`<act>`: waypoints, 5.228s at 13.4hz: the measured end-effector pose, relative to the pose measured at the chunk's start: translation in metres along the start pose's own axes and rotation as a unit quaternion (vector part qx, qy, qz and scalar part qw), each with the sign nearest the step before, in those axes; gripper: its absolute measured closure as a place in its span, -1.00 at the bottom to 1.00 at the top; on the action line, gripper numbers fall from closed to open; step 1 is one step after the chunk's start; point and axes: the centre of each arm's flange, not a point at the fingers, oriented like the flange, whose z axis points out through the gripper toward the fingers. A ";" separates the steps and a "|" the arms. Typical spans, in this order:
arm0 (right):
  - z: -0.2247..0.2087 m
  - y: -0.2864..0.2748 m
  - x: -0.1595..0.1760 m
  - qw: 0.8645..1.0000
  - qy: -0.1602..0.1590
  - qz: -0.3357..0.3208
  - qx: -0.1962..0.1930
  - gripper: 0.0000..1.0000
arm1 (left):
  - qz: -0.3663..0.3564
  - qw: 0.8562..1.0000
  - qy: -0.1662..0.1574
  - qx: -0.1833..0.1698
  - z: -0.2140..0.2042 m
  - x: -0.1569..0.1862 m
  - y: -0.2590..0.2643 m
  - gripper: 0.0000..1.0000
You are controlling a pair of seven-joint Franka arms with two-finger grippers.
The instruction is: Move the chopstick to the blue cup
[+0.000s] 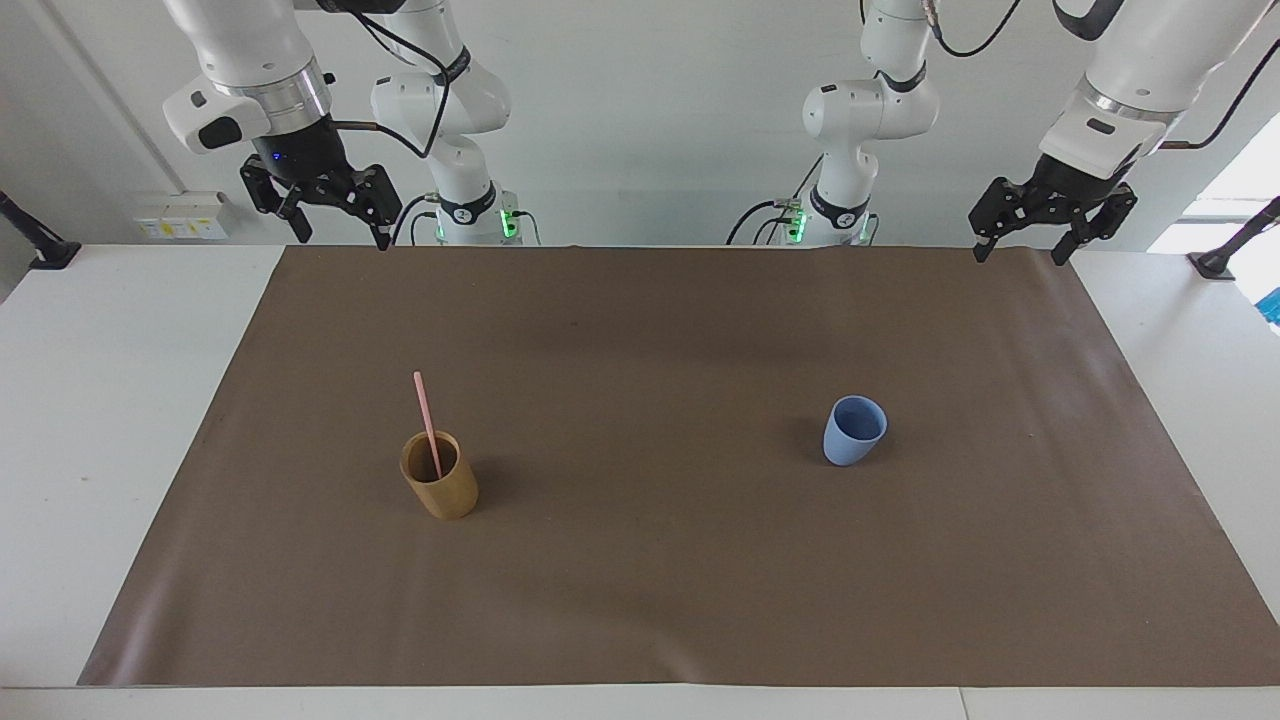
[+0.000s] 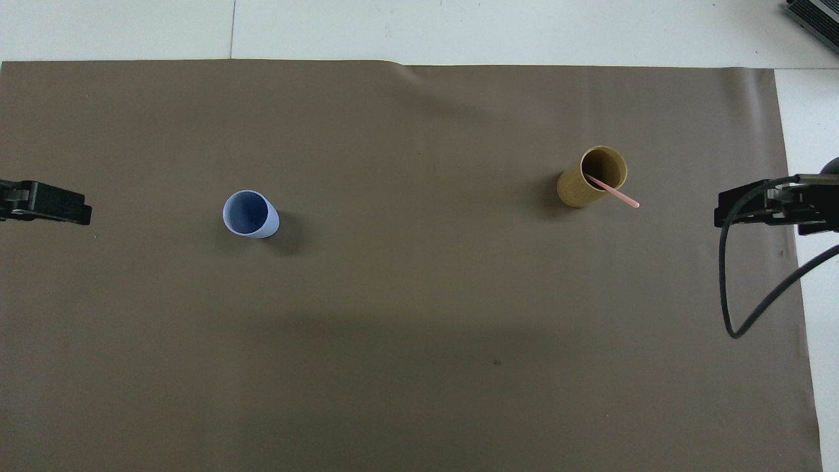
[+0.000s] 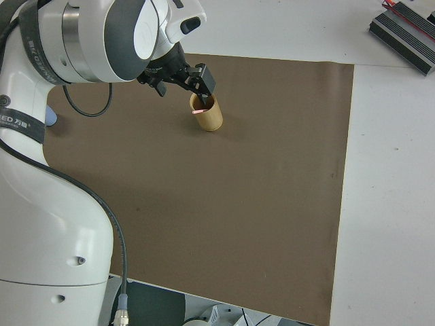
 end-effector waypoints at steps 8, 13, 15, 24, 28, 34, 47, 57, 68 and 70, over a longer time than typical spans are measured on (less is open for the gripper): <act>0.000 0.003 0.001 1.000 0.000 0.003 0.000 -1.00 | -0.001 1.000 0.000 0.000 0.000 0.000 -0.001 -1.00; 0.000 0.000 0.000 1.000 0.000 0.000 0.000 -1.00 | -0.001 1.000 -0.001 0.000 0.000 0.000 -0.001 -1.00; 0.000 0.000 0.000 1.000 0.000 0.000 0.000 -1.00 | 0.000 1.000 -0.001 0.000 0.000 0.000 0.000 -1.00; 0.000 0.011 0.002 1.000 0.000 0.010 0.000 -1.00 | -0.036 0.998 0.043 -0.003 0.070 0.044 -0.004 -1.00; 0.000 0.011 0.002 1.000 0.000 0.011 0.000 -1.00 | -0.062 0.997 0.040 -0.008 0.135 0.060 0.001 -1.00; 0.000 0.011 0.002 1.000 0.000 0.010 0.000 -1.00 | -0.082 0.996 0.011 -0.014 0.240 0.051 0.061 -1.00; 0.000 0.011 0.002 1.000 0.000 0.011 0.000 -1.00 | -0.095 0.995 0.021 -0.017 0.286 0.052 0.062 -0.95; 0.000 0.011 0.002 1.000 0.000 0.011 0.000 -1.00 | -0.103 0.994 0.023 -0.020 0.248 0.065 0.074 0.92; 0.001 0.012 0.002 1.000 -0.001 0.011 0.000 -1.00 | -0.050 0.998 0.001 -0.031 0.192 0.049 0.275 0.92; 0.002 0.012 0.002 1.000 -0.001 0.011 0.000 -1.00 | -0.040 0.998 0.012 -0.040 0.213 0.047 0.310 0.92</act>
